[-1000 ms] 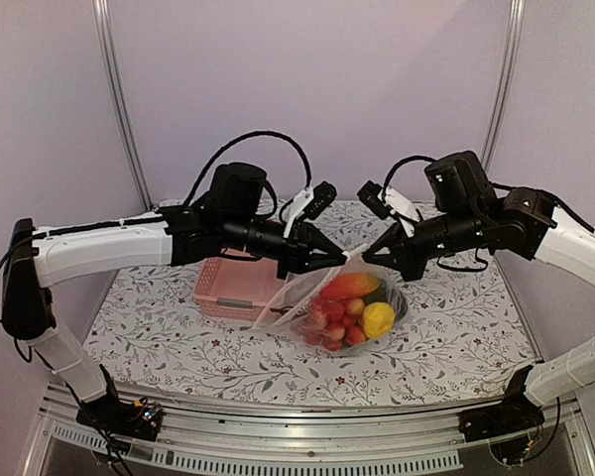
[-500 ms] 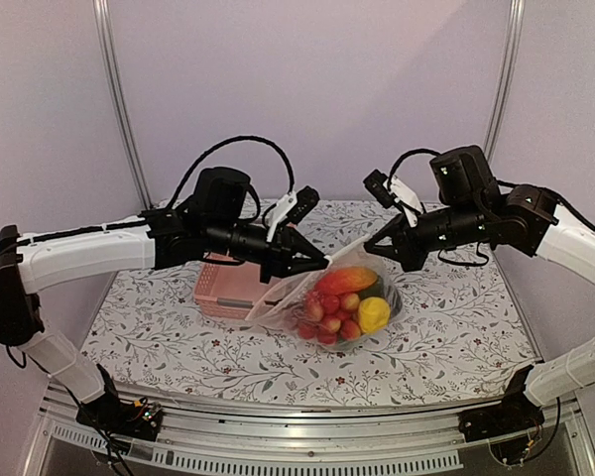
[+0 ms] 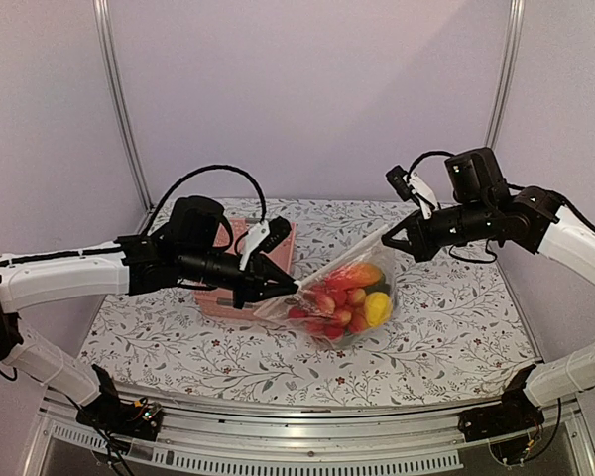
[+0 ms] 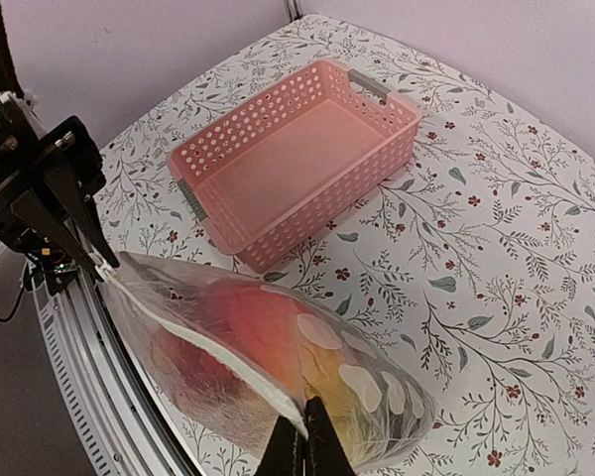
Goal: Place the food in the zip-top bag and seal the zipper
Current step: Zip the zipper of the food storage bag.
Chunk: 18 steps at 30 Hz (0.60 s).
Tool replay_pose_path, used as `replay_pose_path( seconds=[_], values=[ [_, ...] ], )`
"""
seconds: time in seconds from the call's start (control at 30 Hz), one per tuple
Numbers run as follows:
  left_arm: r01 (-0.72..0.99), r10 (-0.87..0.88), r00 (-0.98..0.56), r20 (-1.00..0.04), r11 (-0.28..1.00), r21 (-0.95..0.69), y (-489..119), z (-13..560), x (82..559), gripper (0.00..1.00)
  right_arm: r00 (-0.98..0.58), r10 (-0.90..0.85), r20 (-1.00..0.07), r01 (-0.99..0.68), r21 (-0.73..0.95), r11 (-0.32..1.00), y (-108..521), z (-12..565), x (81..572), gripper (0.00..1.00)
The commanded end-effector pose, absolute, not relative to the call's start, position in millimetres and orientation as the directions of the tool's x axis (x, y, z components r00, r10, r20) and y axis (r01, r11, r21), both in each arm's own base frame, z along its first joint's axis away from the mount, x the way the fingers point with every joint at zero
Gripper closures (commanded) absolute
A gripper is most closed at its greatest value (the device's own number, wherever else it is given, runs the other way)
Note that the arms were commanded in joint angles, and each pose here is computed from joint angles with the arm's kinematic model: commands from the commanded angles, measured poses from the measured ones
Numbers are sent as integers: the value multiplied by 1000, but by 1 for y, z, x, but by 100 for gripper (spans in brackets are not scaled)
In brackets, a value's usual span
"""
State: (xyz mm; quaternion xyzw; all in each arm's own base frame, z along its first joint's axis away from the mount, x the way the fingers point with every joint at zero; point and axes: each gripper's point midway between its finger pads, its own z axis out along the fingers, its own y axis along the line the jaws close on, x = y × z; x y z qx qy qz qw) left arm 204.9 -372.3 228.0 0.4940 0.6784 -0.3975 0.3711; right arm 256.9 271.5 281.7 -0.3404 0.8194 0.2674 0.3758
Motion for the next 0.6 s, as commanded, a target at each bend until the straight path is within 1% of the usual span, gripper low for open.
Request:
replay_pose_path(
  seconds=[0.0,0.4,0.57],
  values=[
    [935,463,-339,-819,265,-237,-341,185,194,95,-495,-238,-835,-647,172,742,245,298,291,100],
    [917,460,-365,-809,328,-227,-314,171,184,94,-533,-232,-814,-629,197,752,251,285,300,100],
    [903,438,-392,-809,351,-247,-312,173,185,94,-537,-238,-810,-672,240,700,263,282,294,100]
  ],
)
